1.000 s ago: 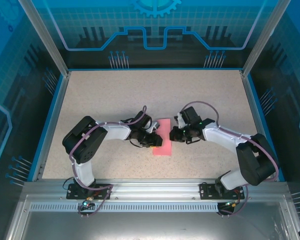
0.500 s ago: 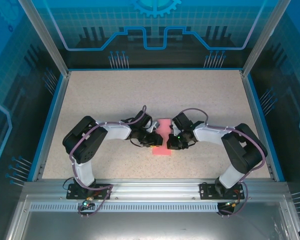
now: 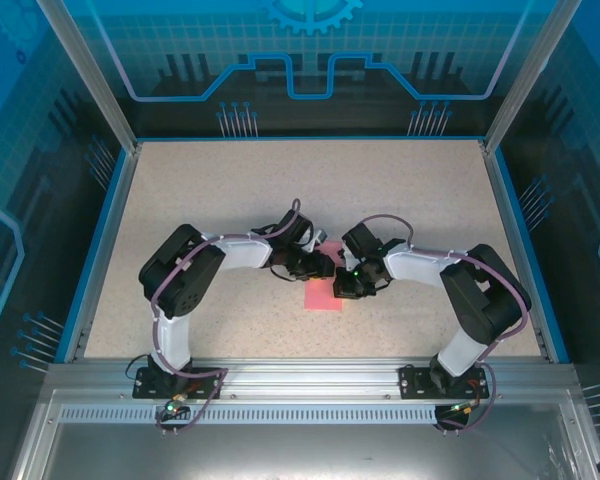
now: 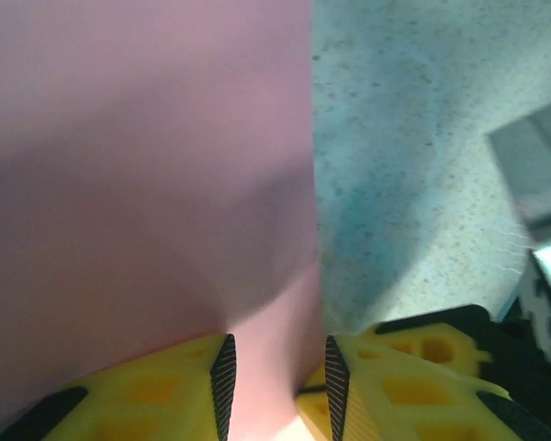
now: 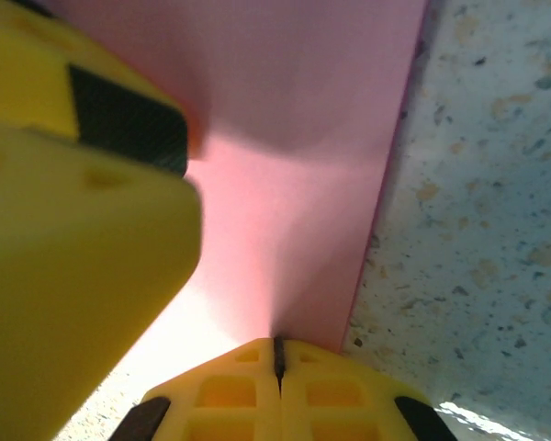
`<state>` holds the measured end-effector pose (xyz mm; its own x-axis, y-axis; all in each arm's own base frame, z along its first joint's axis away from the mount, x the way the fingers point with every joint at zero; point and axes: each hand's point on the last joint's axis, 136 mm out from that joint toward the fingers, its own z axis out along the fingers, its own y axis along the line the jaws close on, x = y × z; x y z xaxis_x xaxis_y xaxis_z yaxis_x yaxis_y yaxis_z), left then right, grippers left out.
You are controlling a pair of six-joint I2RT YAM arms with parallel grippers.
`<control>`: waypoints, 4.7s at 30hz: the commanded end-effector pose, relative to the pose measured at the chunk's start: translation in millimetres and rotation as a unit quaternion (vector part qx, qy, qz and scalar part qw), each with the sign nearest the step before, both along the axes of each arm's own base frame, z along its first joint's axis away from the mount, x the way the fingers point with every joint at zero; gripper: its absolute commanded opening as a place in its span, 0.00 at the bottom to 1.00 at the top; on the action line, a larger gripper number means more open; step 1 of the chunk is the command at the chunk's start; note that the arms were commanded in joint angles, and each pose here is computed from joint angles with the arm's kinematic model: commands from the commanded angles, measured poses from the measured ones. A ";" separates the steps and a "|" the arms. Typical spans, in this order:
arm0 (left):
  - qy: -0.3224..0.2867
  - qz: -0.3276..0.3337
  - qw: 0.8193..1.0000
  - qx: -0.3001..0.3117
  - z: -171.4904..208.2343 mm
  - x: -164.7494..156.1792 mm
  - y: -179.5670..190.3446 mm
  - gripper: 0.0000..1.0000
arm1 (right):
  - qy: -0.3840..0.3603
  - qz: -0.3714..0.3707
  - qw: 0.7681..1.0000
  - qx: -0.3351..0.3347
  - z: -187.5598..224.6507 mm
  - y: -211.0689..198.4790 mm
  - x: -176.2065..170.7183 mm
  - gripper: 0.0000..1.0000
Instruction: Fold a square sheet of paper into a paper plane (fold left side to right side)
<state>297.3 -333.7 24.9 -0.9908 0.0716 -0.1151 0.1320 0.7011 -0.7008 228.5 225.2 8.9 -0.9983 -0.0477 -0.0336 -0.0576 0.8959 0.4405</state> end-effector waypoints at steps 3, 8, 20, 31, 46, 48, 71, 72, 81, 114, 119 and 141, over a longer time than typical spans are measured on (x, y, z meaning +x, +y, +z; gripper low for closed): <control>-0.017 0.001 0.999 0.030 -10.1 11.4 10.4 0.34 | 0.037 0.000 0.994 -0.107 -33.6 -41.8 -22.4 0.04; -0.033 0.018 0.999 0.035 -12.2 25.8 19.9 0.34 | 0.042 0.005 0.992 -0.122 -35.7 -48.2 -25.7 0.04; -0.062 0.059 0.995 0.046 -9.9 72.6 35.9 0.35 | 0.048 0.014 0.990 -0.135 -38.1 -56.6 -30.2 0.04; -0.069 0.094 0.991 0.067 -13.5 108.3 50.2 0.35 | 0.050 0.018 0.989 -0.134 -35.8 -61.9 -30.8 0.04; -0.076 0.122 0.987 0.070 -6.2 119.8 76.5 0.38 | 0.041 0.033 0.993 -0.104 -28.2 -57.2 -25.9 0.05; -0.089 0.120 0.987 0.061 9.5 122.2 77.2 0.39 | 0.027 0.038 0.996 -0.080 -23.1 -48.2 -20.8 0.06; -0.053 0.091 0.994 0.001 60.7 -4.2 45.2 0.41 | -0.114 -0.023 0.991 0.072 61.7 -48.6 25.9 0.63; -0.058 0.091 0.994 0.004 63.8 -4.2 46.9 0.41 | -0.112 -0.020 0.990 0.079 62.4 -46.3 24.7 0.62; -0.064 0.097 0.993 -0.025 89.3 -3.4 42.1 0.41 | -0.095 -0.006 0.991 0.098 56.6 -33.5 20.1 0.58; 0.053 0.086 0.994 0.036 -16.6 -28.6 36.5 0.36 | -0.034 -0.019 0.995 0.089 43.4 -28.5 11.9 0.59; 0.051 0.087 0.994 0.038 -16.2 -32.1 40.1 0.36 | -0.009 -0.022 0.995 0.093 36.3 -25.0 10.0 0.57; 0.050 0.087 0.994 0.030 -16.2 -32.6 36.9 0.36 | -0.104 -0.024 0.988 0.116 36.1 -11.3 86.7 0.56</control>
